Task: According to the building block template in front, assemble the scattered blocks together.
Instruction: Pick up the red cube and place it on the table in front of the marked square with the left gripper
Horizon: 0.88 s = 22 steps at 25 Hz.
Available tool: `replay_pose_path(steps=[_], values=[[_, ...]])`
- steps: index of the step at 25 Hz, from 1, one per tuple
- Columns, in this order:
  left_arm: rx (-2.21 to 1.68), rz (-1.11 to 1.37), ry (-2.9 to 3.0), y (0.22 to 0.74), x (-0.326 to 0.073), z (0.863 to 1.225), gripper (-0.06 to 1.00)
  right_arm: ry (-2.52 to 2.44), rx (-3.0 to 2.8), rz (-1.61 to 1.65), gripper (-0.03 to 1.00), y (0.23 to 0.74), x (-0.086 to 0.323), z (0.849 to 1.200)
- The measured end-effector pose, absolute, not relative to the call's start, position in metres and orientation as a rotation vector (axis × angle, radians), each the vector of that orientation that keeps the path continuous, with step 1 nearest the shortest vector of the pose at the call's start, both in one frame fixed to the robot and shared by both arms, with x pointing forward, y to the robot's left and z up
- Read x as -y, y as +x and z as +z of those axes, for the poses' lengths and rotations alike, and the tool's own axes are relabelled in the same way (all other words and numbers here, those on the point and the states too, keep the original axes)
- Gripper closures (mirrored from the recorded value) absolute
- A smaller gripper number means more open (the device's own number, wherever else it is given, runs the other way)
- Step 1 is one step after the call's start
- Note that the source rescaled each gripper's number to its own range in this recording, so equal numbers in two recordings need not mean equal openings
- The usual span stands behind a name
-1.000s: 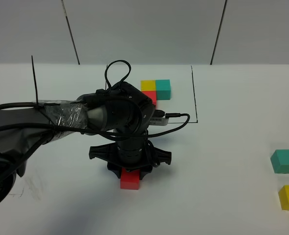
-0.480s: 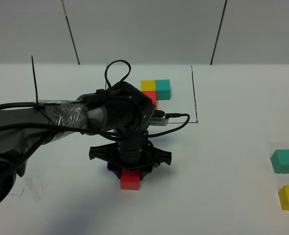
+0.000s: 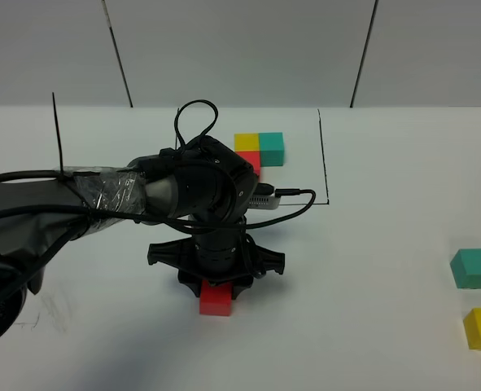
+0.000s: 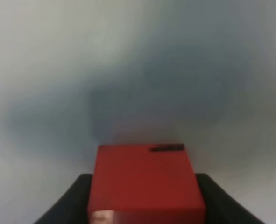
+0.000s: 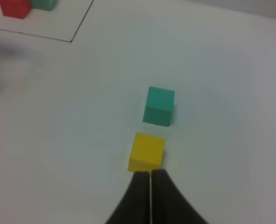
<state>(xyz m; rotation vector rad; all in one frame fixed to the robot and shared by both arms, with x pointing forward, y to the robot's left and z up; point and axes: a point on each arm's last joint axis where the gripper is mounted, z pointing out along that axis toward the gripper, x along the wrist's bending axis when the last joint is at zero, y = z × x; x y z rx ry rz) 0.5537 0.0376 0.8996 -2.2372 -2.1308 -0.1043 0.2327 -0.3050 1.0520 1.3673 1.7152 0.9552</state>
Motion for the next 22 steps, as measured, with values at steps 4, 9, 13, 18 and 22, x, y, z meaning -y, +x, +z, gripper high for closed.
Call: replay_pose_path(steps=[4,9,13,18,22], values=[[2.136,-0.105,-2.244,0.5543,-0.0371,0.8996,0.45,1.367,-1.715,0.955,0.96,0.2327,0.3050,1.0520],[2.136,-0.105,-2.244,0.5543,-0.0371,0.8996,0.45,1.367,-1.715,0.955,0.96,0.2327,0.3050,1.0520],[2.138,-0.108,-2.241,0.5544,-0.0372,0.8996,0.45,1.367,-1.715,0.955,0.96,0.2327,0.3050,1.0520],[2.139,-0.108,-2.242,0.5544,-0.0371,0.8996,0.45,1.367,-1.715,0.955,0.96,0.2327,0.3050,1.0520],[2.141,-0.108,-2.245,0.5546,-0.0369,0.8996,0.45,1.367,-1.715,0.955,0.96,0.2327,0.3050,1.0520]])
